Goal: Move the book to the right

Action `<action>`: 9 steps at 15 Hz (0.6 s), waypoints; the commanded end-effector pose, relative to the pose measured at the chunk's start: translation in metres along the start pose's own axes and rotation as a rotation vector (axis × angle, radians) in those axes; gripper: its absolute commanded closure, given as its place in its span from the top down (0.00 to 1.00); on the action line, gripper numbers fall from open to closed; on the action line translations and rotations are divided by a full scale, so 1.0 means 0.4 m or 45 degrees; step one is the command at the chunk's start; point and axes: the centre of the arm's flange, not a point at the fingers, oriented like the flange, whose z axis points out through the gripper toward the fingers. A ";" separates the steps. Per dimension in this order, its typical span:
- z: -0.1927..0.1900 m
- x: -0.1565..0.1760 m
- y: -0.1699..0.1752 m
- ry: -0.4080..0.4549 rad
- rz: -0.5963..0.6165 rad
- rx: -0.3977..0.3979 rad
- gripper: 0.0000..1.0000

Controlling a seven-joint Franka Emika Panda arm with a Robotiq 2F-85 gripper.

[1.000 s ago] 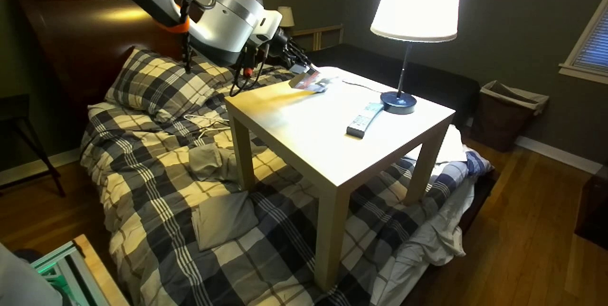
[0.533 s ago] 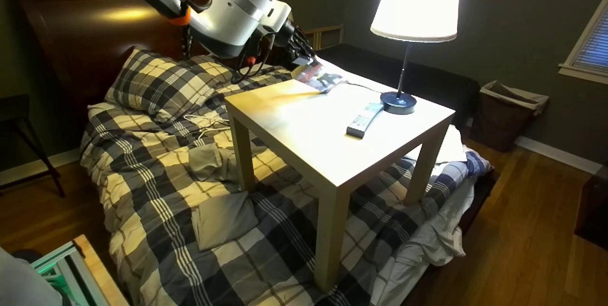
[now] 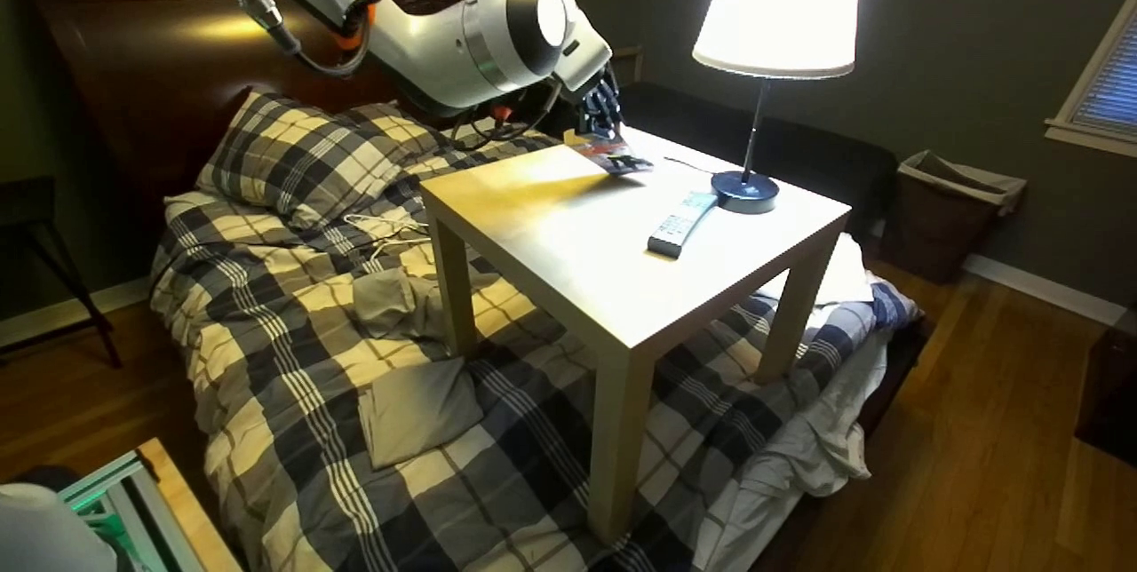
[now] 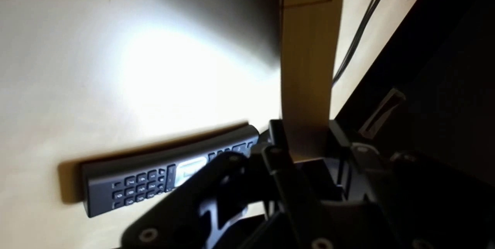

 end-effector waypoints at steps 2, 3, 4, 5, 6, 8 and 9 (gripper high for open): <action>-0.011 0.087 0.061 -0.207 0.106 -0.056 0.07; -0.009 0.094 0.070 -0.228 0.127 -0.069 0.07; -0.006 0.101 0.076 -0.244 0.143 -0.076 0.07; -0.005 0.115 0.082 -0.260 0.160 -0.086 0.07; -0.006 0.131 0.091 -0.270 0.176 -0.096 0.07; -0.005 0.170 0.112 -0.286 0.186 -0.129 0.07; -0.006 0.190 0.125 -0.296 0.179 -0.149 0.07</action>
